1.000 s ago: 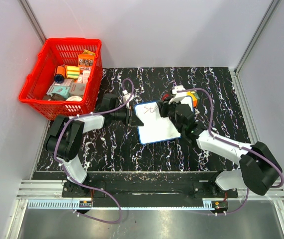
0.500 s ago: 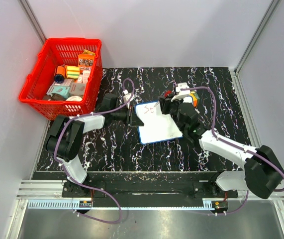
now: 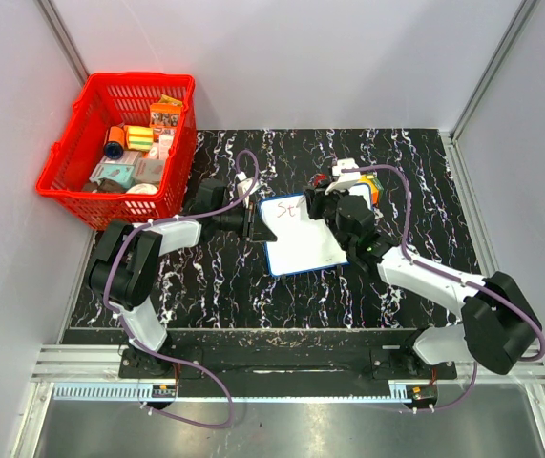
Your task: Write a sentence on the whiteboard
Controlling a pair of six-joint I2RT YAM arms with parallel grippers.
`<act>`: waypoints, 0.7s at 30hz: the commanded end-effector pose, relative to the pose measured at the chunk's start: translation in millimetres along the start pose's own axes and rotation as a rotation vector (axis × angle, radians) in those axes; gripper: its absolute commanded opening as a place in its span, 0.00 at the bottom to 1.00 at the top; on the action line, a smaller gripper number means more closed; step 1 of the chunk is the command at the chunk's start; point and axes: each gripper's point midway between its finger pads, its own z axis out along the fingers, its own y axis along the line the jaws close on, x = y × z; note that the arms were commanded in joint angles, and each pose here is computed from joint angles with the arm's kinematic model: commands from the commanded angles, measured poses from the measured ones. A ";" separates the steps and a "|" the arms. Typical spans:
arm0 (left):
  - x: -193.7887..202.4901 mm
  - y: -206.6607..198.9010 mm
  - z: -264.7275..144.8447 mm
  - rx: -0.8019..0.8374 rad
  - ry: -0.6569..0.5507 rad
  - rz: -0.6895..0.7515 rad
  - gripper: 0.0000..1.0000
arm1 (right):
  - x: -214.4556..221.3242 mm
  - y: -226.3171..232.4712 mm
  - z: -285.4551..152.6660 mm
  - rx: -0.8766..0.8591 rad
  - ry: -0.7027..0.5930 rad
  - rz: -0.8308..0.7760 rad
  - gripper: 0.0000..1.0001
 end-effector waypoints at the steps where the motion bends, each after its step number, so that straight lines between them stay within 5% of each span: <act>1: 5.9 24.9 1.0 -0.129 0.015 0.083 0.00 | -21.0 -3.6 7.6 0.033 -0.055 0.005 0.00; 21: 6.6 25.7 1.3 -0.133 0.018 0.085 0.00 | -20.3 -6.4 8.1 0.047 -0.060 0.031 0.00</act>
